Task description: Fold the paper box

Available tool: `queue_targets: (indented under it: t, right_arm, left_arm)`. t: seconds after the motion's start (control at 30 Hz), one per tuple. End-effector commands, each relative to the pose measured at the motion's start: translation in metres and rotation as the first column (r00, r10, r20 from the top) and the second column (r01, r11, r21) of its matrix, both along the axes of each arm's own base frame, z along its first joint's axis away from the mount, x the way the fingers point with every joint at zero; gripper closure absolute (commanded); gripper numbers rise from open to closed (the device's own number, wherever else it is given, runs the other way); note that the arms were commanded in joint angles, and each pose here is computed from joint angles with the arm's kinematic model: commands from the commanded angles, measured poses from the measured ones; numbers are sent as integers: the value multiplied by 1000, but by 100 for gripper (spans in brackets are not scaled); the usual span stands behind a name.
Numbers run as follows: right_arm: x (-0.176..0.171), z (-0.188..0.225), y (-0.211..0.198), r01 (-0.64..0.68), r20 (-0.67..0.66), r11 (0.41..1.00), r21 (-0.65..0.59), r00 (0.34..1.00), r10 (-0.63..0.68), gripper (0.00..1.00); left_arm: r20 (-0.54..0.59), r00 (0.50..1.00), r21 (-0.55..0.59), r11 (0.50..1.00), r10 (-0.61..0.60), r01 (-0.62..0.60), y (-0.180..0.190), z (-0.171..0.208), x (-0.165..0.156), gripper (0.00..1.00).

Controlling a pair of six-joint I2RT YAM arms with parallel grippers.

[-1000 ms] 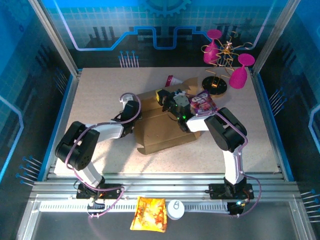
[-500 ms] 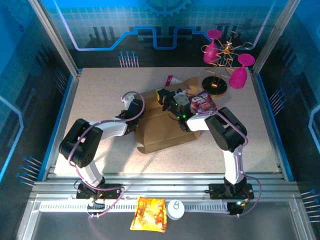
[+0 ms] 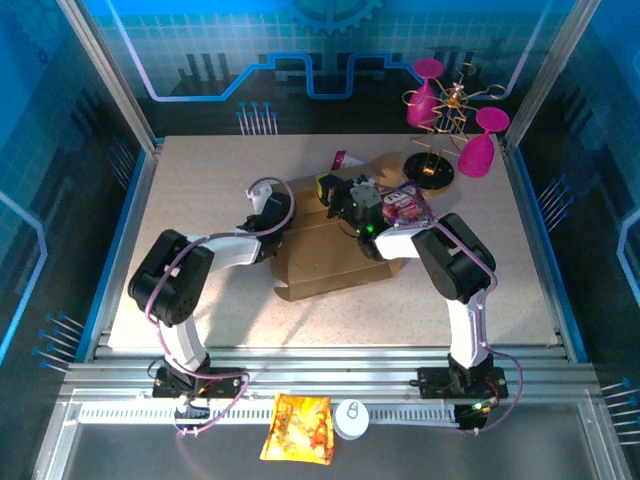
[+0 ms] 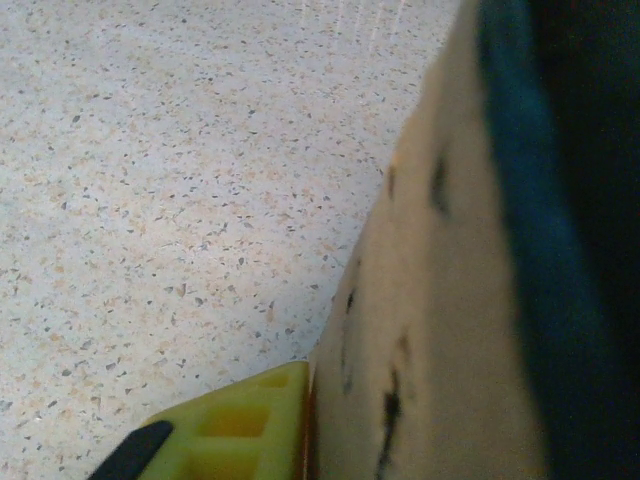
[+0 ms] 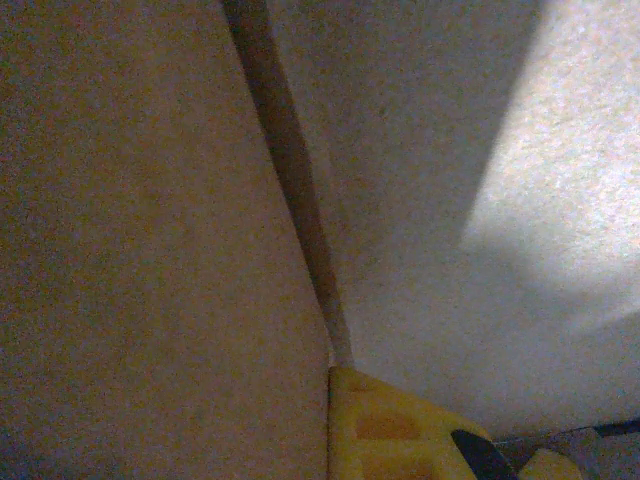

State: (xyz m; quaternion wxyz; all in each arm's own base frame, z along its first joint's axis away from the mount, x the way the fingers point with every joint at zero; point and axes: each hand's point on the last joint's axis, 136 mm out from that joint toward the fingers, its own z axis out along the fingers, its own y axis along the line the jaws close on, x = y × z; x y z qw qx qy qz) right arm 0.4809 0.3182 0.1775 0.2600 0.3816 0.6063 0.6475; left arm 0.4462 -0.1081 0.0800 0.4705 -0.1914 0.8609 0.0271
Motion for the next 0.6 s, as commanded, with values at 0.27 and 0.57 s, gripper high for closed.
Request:
queue_targets:
  t: [0.27, 0.57]
  right_arm:
    - [0, -2, 5, -38, -38, 999, 12, 999, 39, 100]
    - [-8, 28, -15, 13, -32, 998, -62, 999, -15, 54]
  left_arm:
    - [-259, 955, 163, 981, 144, -104, 40, -57, -37, 100]
    - [-216, 973, 177, 983, 82, -44, 37, -27, -34, 100]
